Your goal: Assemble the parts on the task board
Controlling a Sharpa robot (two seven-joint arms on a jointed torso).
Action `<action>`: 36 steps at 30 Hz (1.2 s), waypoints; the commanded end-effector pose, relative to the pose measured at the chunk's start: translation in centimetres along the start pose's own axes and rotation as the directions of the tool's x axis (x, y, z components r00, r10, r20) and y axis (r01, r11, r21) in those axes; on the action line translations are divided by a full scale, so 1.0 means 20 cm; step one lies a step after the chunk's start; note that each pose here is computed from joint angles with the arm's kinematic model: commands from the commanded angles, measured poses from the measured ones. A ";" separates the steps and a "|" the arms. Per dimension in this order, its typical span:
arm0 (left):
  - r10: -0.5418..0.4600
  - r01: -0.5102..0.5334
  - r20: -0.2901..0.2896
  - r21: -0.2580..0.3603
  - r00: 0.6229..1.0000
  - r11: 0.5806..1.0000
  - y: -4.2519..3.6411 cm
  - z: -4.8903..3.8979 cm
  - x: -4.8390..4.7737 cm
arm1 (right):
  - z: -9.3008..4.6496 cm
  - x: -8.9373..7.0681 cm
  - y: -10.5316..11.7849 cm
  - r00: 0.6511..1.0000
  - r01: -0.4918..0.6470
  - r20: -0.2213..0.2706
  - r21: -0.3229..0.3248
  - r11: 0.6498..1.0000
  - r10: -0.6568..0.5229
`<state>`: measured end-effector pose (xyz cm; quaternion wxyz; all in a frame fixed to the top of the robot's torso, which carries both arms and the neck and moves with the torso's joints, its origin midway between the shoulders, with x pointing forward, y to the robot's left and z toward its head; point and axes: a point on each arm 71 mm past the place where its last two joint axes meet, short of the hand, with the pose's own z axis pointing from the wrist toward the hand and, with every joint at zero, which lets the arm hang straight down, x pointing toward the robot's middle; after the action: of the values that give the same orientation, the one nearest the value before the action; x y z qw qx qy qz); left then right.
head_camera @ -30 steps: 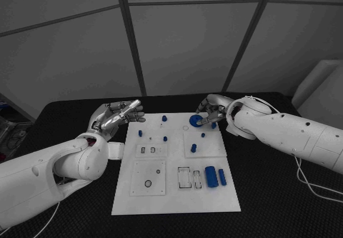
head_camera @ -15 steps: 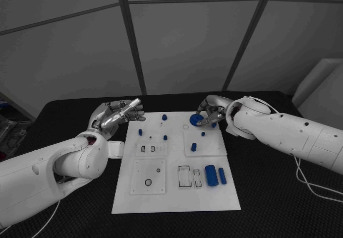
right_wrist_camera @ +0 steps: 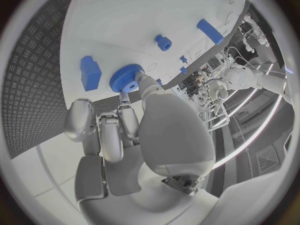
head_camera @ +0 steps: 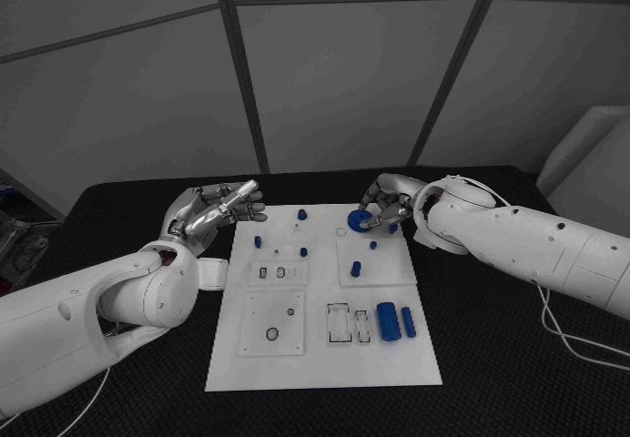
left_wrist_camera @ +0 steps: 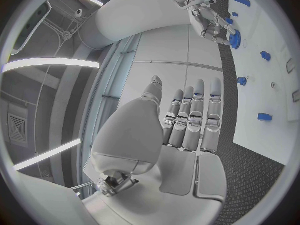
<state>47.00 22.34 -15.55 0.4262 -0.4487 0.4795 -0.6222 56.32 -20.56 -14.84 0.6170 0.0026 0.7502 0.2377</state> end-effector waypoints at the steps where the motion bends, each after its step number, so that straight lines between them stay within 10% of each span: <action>1: 0.000 0.001 -0.014 0.008 1.000 1.000 -0.008 0.002 0.008 | 0.00 0.00 0.00 1.000 0.002 0.016 -0.009 1.000 -0.002; 23: 0.000 0.000 -0.014 0.004 1.000 1.000 -0.006 0.002 0.005 | -0.08 -0.04 0.31 0.965 0.143 0.243 -0.167 0.975 -0.100; 36: -0.001 0.001 -0.015 0.003 1.000 1.000 -0.003 0.006 0.009 | 0.01 0.08 0.58 0.953 0.221 0.259 -0.228 0.948 -0.160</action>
<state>47.06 22.31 -15.63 0.4247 -0.4500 0.4814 -0.6208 52.69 -9.70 -12.50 0.6990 -0.1120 0.6456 0.2865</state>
